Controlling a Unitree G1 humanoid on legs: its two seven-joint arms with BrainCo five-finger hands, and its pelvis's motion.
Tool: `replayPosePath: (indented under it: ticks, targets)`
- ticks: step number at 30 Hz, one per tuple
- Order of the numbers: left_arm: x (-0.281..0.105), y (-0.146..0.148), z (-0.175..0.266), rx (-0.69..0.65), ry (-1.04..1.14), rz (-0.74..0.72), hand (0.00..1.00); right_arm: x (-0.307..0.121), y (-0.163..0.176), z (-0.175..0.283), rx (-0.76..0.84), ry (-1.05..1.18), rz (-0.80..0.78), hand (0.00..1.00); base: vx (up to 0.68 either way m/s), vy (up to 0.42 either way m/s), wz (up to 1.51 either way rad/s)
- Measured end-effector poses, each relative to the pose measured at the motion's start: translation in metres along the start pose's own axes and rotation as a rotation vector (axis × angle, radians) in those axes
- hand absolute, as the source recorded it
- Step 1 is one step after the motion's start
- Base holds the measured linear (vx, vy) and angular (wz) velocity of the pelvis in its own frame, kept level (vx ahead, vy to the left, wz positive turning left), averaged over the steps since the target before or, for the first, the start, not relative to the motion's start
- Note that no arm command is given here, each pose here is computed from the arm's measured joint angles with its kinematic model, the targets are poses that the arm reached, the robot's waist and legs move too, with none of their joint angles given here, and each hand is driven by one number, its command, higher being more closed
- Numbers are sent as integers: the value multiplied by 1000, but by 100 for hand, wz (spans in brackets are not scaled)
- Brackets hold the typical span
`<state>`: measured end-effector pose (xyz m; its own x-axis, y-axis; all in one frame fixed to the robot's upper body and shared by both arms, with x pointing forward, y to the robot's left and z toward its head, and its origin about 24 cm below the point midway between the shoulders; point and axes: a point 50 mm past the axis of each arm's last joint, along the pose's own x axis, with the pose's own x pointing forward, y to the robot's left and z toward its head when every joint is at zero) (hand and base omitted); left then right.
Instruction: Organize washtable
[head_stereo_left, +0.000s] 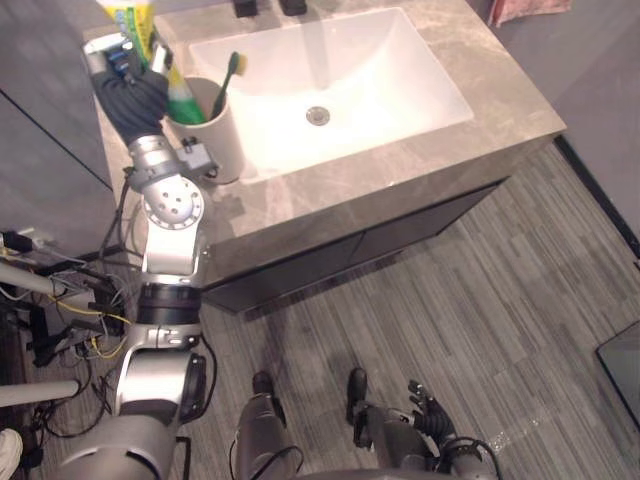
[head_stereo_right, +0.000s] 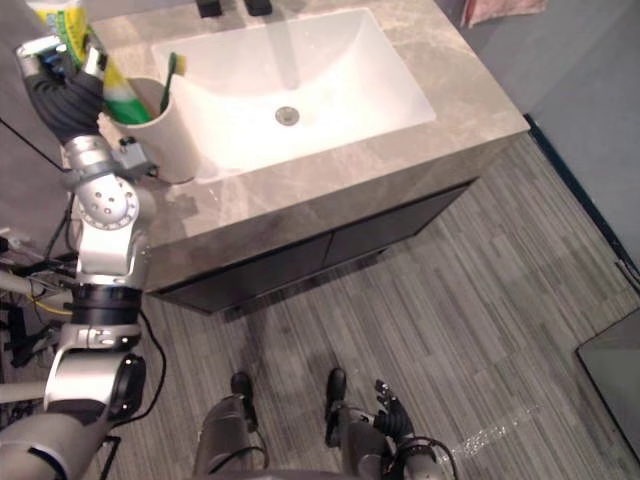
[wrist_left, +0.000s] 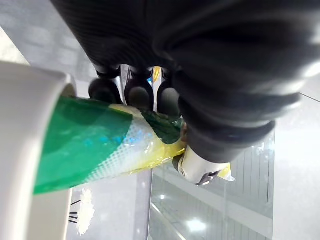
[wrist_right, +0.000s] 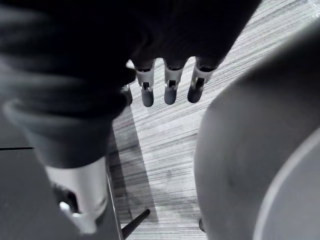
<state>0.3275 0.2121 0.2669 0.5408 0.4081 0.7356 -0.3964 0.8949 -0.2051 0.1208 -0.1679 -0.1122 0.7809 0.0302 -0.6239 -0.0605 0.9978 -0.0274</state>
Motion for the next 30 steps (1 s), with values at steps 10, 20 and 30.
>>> replayPosePath:
  ticks: [10,20,30]
  targets:
    - [-4,1,1,-11,-6,-21,0,0,1,0,4,1,2,0,0,0,0]
    - [-3,1,4,-28,-20,-22,0,0,2,0,5,1,2,0,0,0,0]
    - [-3,1,4,-29,-20,-23,0,1,6,0,15,0,10,0,0,0,0]
